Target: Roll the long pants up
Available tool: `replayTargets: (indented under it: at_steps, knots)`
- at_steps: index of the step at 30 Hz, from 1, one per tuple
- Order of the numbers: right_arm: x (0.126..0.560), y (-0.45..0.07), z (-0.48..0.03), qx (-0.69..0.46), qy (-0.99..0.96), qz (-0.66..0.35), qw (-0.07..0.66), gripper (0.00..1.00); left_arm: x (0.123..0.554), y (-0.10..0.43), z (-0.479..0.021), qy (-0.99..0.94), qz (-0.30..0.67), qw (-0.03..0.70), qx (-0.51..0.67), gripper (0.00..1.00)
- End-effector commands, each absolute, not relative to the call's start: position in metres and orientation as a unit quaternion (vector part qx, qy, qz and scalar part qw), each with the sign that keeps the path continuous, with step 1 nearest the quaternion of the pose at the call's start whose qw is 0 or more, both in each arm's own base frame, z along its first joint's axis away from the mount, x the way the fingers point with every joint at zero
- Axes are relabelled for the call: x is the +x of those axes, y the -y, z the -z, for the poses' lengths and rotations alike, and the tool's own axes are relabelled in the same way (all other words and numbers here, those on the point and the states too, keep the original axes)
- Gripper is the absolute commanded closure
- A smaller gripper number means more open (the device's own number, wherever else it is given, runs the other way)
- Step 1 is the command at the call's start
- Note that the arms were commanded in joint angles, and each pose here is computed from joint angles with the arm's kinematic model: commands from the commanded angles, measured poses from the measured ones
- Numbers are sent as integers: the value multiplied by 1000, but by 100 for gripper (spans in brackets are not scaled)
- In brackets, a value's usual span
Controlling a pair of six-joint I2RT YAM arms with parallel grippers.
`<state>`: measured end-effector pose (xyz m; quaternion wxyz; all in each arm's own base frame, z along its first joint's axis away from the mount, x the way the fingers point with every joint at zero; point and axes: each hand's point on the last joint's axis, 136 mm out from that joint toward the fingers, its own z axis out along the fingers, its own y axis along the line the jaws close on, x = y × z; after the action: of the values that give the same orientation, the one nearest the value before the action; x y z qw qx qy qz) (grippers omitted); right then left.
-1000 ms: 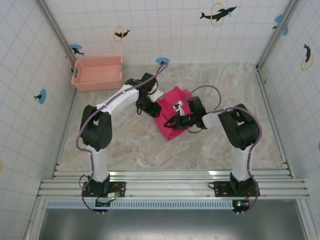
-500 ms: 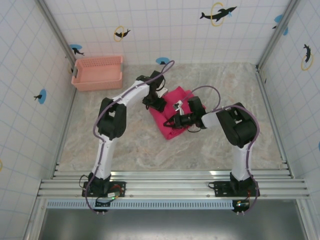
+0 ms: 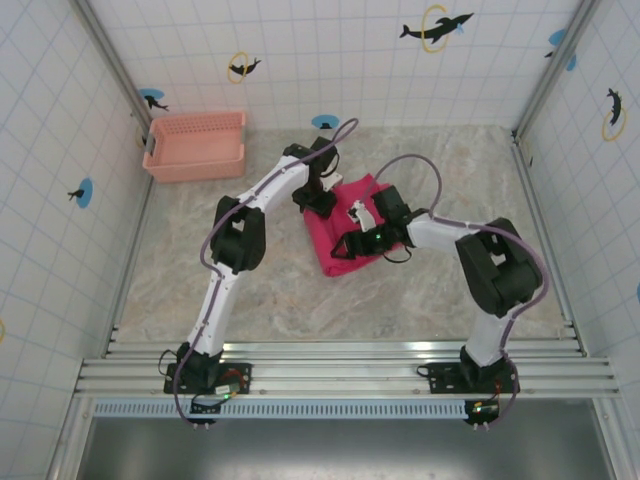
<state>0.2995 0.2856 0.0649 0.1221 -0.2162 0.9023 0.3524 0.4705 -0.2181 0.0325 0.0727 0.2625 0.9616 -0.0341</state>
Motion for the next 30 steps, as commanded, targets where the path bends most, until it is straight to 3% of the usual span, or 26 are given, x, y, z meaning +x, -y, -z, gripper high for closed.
replayTargets:
  at_steps: [1, 3, 8, 20, 30]
  knots:
    - [285, -256, -95, -315, -922, -143, 174, 11, 459, 201, 10, -960, 2, 18, 280, 34]
    - [279, -254, -115, -339, -916, -43, 209, 2, 457, 201, 11, -960, 6, 15, 280, 33]
    - [257, -291, -142, -363, -891, 34, 271, 1, 454, 204, 12, -960, 18, 15, 281, 32]
    - [264, -352, -96, -402, -837, 204, 310, 1, 449, 204, 14, -955, 23, 9, 296, 31]
    - [288, -341, -50, -365, -830, 305, 292, 2, 441, 201, 18, -953, 25, -2, 303, 30]
